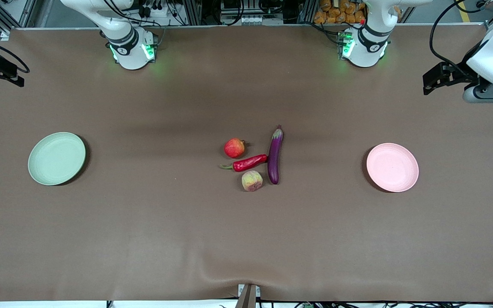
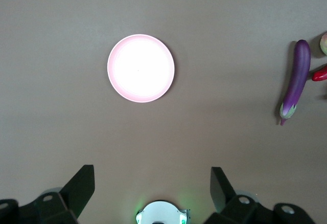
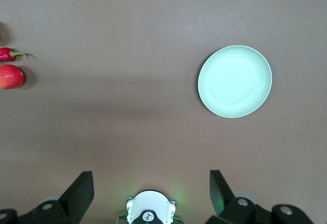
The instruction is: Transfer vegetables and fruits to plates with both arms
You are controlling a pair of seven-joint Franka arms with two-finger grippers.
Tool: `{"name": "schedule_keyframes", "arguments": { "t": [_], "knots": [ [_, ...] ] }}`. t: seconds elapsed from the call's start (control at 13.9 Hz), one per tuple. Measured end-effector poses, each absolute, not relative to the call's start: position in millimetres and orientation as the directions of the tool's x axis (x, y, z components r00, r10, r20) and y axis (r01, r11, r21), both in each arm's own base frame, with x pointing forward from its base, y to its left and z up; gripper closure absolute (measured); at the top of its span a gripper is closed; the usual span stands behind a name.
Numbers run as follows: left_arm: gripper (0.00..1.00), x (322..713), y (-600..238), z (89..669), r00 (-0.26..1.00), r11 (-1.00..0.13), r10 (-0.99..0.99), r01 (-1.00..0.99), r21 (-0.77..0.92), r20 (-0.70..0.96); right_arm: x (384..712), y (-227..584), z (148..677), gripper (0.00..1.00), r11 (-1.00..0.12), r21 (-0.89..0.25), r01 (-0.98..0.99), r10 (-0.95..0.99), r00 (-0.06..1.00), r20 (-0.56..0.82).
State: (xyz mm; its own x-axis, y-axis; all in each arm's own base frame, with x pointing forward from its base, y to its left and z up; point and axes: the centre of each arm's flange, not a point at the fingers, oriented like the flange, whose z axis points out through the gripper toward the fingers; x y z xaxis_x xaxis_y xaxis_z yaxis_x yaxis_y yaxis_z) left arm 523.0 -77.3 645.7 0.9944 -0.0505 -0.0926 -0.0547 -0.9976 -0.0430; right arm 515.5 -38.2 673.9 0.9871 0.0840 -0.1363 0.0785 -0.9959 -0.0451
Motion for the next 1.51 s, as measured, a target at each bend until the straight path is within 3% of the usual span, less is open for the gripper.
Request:
{"name": "schedule_keyframes", "arguments": {
  "t": [0.43,0.79,1.08,1.51],
  "knots": [
    [0.0,547,-98,616,0.989,-0.997,-0.058,-0.063,-0.035,-0.139,515,-38,674,0.0,-0.996,-0.046,0.078,0.084,0.987,-0.137],
    [0.0,561,-132,586,0.967,-0.984,0.138,0.158,0.081,-0.213,515,-38,674,0.0,-0.996,-0.046,0.078,0.084,0.987,-0.138],
    [0.0,577,-203,551,0.927,-0.939,0.29,0.323,0.114,-0.24,515,-39,673,0.0,-0.996,-0.047,0.078,0.084,0.987,-0.138],
    [0.0,601,-318,454,0.877,-0.878,0.43,0.461,0.126,-0.212,515,-39,673,0.0,-0.996,-0.047,0.077,0.083,0.987,-0.139]
  ]
}}
